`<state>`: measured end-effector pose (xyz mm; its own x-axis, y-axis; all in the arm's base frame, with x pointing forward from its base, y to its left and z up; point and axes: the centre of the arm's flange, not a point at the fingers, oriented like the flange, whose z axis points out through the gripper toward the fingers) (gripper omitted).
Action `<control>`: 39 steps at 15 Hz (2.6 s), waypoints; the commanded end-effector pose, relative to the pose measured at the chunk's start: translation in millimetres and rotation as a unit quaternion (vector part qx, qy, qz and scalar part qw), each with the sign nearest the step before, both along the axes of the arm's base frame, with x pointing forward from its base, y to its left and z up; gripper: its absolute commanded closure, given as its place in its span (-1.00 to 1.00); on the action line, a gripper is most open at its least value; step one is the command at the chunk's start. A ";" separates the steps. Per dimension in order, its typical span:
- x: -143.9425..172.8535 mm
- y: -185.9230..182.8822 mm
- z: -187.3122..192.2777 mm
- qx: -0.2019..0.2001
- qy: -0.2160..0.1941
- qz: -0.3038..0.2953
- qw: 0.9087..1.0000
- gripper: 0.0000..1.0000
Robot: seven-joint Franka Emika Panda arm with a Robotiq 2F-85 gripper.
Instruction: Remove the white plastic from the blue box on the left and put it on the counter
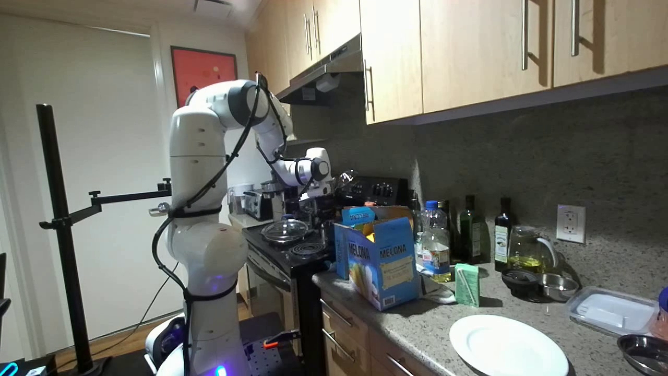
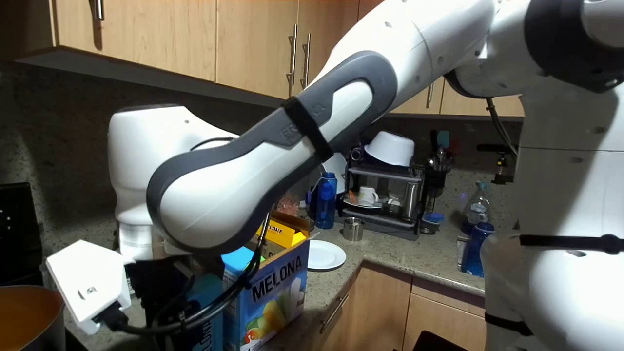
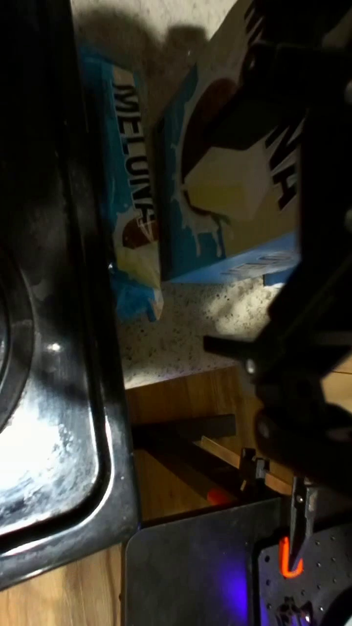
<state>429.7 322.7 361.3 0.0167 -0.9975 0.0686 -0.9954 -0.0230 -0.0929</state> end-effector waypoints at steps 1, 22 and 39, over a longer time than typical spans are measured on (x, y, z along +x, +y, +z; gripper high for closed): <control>-27.7 -5.3 46.6 0.016 -0.051 -0.008 0.999 -1.00; -27.5 -1.8 58.7 0.020 -0.057 0.005 0.998 -1.00; -27.5 -1.8 58.7 0.020 -0.058 0.005 0.998 -1.00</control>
<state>402.3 320.9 420.0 0.0202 -0.9993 0.0310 -0.9778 -0.0262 -0.2078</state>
